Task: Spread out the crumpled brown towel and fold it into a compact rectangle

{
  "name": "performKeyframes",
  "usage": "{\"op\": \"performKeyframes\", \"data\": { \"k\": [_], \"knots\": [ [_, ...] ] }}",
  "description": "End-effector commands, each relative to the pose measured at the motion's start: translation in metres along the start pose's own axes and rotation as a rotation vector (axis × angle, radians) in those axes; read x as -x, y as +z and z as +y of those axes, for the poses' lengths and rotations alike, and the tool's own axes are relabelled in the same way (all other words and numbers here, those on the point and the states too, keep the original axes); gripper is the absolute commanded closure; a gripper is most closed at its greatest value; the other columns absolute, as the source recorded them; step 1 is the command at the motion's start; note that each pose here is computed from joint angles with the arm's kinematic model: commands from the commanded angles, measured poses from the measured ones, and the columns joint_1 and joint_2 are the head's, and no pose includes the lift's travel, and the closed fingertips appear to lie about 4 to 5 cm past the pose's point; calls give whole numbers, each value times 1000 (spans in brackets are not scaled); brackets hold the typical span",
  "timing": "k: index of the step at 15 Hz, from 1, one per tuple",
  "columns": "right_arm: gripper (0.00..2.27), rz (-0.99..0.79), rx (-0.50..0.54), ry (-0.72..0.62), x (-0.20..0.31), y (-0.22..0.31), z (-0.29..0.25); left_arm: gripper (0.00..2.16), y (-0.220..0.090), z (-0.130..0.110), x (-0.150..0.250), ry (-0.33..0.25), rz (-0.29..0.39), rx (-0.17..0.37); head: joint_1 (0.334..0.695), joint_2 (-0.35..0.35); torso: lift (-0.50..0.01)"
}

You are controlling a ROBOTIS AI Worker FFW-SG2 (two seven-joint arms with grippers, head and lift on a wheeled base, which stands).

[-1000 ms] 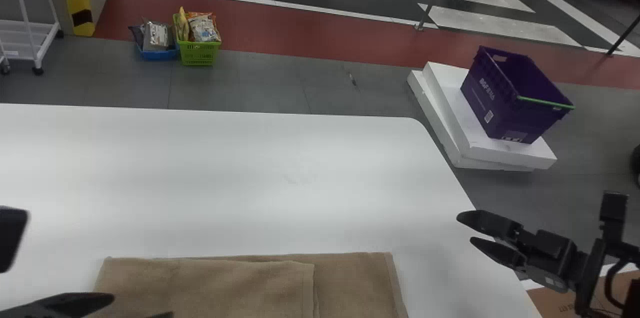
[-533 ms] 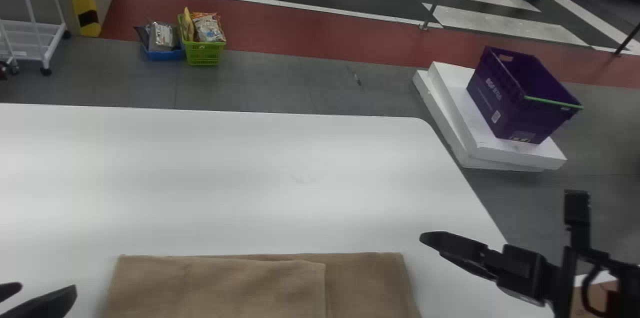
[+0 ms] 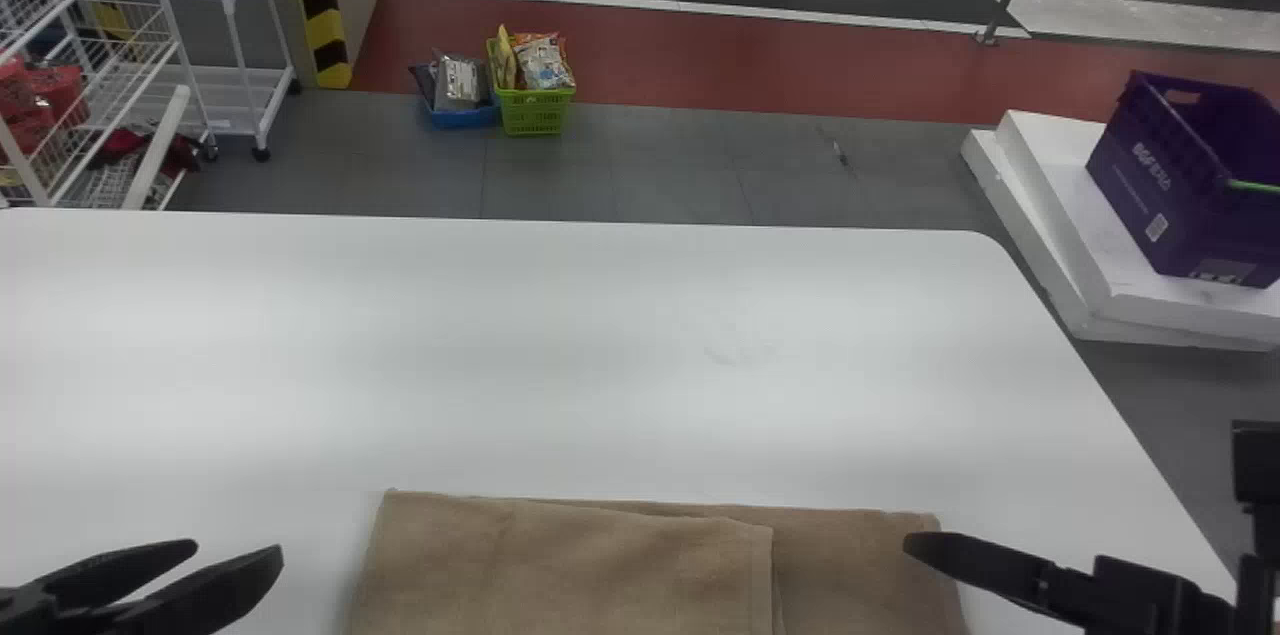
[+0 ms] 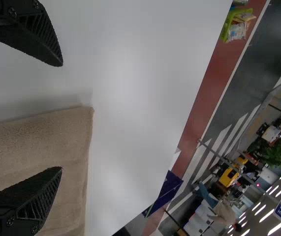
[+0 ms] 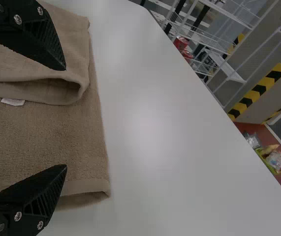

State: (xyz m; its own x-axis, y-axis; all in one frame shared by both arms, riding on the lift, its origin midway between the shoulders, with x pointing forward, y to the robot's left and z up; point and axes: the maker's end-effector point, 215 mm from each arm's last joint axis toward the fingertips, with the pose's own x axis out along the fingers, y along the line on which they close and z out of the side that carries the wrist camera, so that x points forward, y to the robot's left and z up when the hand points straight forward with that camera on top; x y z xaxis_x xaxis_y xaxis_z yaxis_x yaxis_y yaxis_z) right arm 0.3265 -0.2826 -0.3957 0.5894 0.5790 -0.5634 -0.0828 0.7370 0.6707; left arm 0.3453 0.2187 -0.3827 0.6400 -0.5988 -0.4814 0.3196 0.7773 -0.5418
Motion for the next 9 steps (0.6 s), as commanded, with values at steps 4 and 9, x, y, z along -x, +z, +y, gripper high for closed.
{"op": "performKeyframes", "data": {
  "k": [4, 9],
  "knots": [
    [188, 107, 36, 40, -42, -33, 28, 60, 0, 3, 0, 0, -5, 0, 695, -58, -127],
    [218, 161, 61, 47, -59, -50, 39, 60, -2, 5, 1, 2, -5, 3, 695, 17, -127]
  ]
}}
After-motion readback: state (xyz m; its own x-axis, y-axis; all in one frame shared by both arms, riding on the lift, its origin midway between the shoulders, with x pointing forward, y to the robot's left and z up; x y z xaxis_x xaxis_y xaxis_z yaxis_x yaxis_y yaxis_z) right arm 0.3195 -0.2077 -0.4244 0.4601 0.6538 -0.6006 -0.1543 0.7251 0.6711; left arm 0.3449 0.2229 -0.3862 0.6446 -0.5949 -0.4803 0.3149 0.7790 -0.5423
